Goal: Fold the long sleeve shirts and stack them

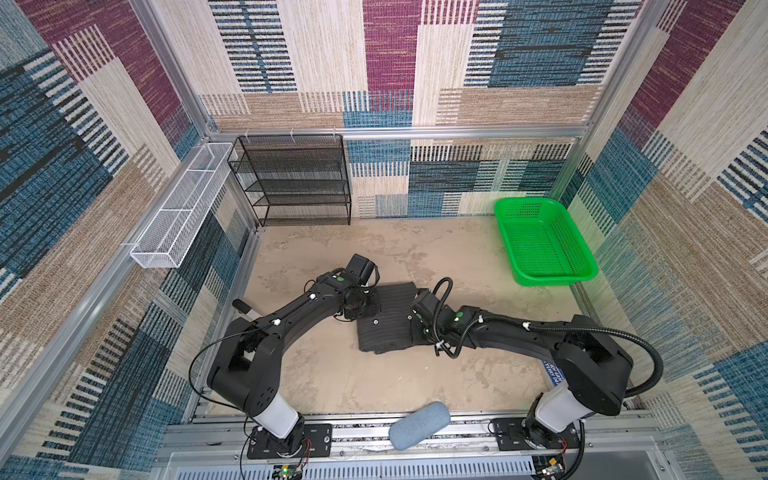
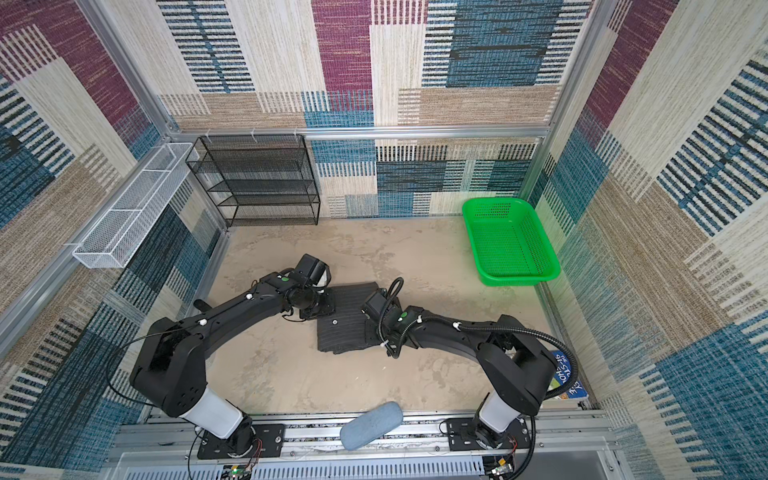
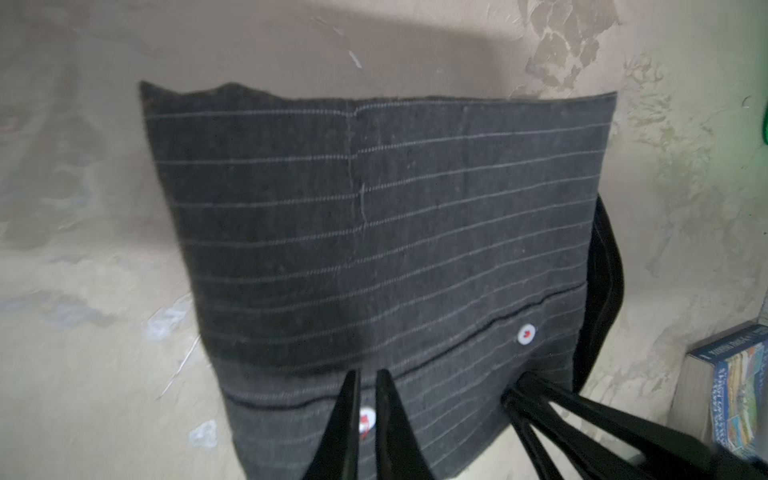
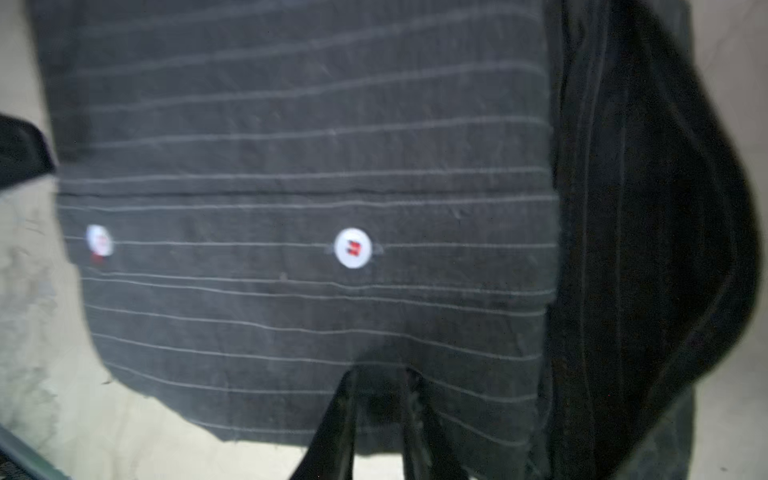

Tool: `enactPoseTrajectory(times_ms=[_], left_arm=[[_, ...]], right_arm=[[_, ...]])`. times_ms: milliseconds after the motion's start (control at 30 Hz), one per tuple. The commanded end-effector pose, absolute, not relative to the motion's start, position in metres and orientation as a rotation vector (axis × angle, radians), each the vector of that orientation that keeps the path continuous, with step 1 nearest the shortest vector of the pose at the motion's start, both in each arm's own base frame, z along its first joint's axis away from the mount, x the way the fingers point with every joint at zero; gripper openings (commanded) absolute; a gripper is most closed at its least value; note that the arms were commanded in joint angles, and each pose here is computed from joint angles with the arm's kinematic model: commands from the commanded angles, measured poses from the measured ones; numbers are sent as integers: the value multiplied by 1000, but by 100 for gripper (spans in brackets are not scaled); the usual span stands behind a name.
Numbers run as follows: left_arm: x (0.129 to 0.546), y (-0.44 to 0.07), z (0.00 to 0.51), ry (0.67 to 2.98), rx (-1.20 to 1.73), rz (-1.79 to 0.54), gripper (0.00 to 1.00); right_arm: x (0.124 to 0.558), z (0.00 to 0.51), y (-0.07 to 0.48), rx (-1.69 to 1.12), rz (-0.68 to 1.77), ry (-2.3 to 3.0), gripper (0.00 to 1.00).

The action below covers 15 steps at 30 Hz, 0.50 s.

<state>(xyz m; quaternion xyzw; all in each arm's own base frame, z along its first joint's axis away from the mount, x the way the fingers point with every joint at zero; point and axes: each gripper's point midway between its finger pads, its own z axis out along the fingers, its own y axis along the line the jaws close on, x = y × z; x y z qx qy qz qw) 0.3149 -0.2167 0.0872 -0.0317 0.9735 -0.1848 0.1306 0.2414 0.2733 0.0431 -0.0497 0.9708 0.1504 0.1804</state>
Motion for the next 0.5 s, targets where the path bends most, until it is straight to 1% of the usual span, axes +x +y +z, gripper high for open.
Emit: enactPoseTrajectory(times_ms=[0, 100, 200, 233, 367, 467], left_arm=[[320, -233, 76, 2820, -82, -649, 10], [314, -234, 57, 2854, -122, -671, 7], [299, -231, 43, 2879, -158, -679, 6], [293, -229, 39, 2885, -173, -673, 3], [266, -226, 39, 2887, -206, -667, 3], [250, -229, 52, 2860, -224, -680, 6]], right_arm=[[234, 22, 258, -78, 411, 2779, 22], [234, 9, 239, -35, 383, 2795, 21], [248, 12, 224, -17, 351, 2764, 20], [257, 16, 218, -10, 344, 2745, 20], [298, 35, 196, -37, 290, 2666, 21], [331, 56, 191, -118, 228, 2605, 20]])
